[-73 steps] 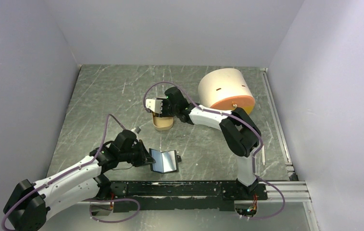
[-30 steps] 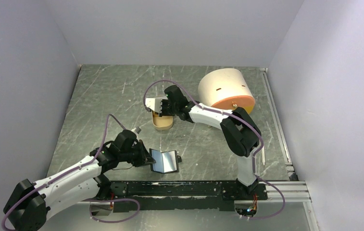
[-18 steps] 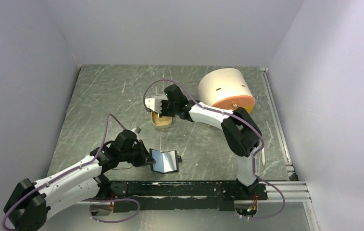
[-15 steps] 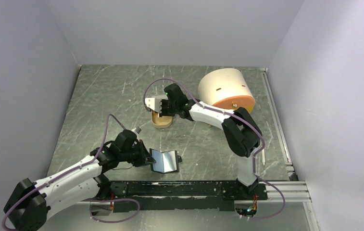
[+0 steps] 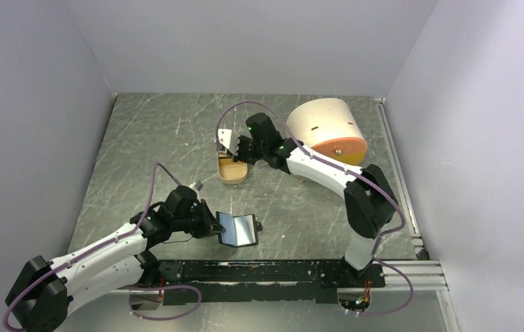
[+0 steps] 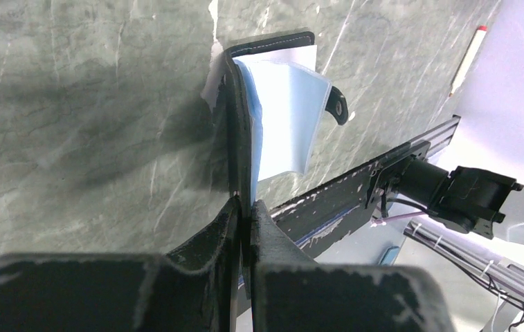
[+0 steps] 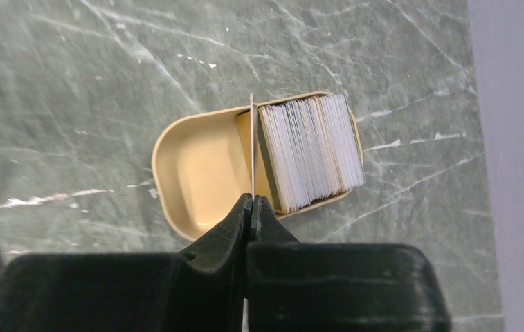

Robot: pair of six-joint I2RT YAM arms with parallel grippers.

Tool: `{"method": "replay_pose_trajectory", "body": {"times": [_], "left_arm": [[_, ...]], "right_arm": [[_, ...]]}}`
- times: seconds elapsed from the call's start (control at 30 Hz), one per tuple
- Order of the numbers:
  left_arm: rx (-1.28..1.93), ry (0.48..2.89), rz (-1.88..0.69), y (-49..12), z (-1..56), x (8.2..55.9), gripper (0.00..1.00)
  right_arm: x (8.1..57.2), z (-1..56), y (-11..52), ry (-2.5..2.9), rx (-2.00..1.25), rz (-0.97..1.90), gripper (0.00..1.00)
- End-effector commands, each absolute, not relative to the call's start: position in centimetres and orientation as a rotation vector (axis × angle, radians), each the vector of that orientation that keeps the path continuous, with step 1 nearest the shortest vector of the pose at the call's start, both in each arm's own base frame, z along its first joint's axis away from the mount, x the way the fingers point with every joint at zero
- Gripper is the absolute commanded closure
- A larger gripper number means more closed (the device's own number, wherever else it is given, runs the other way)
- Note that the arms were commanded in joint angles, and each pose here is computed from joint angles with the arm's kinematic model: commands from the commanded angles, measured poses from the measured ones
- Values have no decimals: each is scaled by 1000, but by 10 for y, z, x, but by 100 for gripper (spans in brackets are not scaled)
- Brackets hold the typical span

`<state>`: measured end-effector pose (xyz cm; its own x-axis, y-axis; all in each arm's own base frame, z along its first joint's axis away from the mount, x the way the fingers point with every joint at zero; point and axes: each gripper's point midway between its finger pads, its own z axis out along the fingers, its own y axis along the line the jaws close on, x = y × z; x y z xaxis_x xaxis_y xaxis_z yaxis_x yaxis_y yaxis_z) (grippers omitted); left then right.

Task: Put the credit cards into the card holder
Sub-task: Pick up the credit card from the storage box, then insert the credit card into the card holder.

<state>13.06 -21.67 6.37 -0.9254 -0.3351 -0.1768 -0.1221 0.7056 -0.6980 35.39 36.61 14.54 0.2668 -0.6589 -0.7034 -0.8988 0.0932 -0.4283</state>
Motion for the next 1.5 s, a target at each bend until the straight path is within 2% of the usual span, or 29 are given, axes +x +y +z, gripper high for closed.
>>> {"method": "replay_pose_trajectory", "body": {"times": [0.0, 0.13, 0.3, 0.47, 0.6, 0.8, 1.0, 1.2, 1.47], "left_arm": [[-389, 2528, -1092, -226, 77, 150, 91], [-394, 2512, -1119, -235, 83, 159, 91], [-400, 2448, -1234, -249, 93, 167, 91], [-407, 2494, -1229, -251, 80, 163, 91], [-427, 2515, -1246, -247, 68, 154, 91], [-427, 2525, -1212, -239, 63, 148, 91], [-411, 2546, -1162, -232, 57, 144, 91], [-429, 2589, -1078, -221, 44, 140, 79], [-449, 2607, -1002, -211, 39, 138, 68]], "right_arm": [[341, 180, 358, 1605, -1365, 447, 100], [322, 209, 348, 1781, -1033, 566, 100], [266, 224, 350, 1990, -654, 759, 100], [194, 191, 358, 2140, -391, 916, 100], [159, 158, 355, 2219, -244, 957, 100], [151, 110, 336, 2289, -173, 854, 100], [154, 86, 320, 2323, -173, 741, 100], [154, 69, 305, 2337, -132, 720, 100], [151, 55, 300, 2367, -54, 827, 100]]}}
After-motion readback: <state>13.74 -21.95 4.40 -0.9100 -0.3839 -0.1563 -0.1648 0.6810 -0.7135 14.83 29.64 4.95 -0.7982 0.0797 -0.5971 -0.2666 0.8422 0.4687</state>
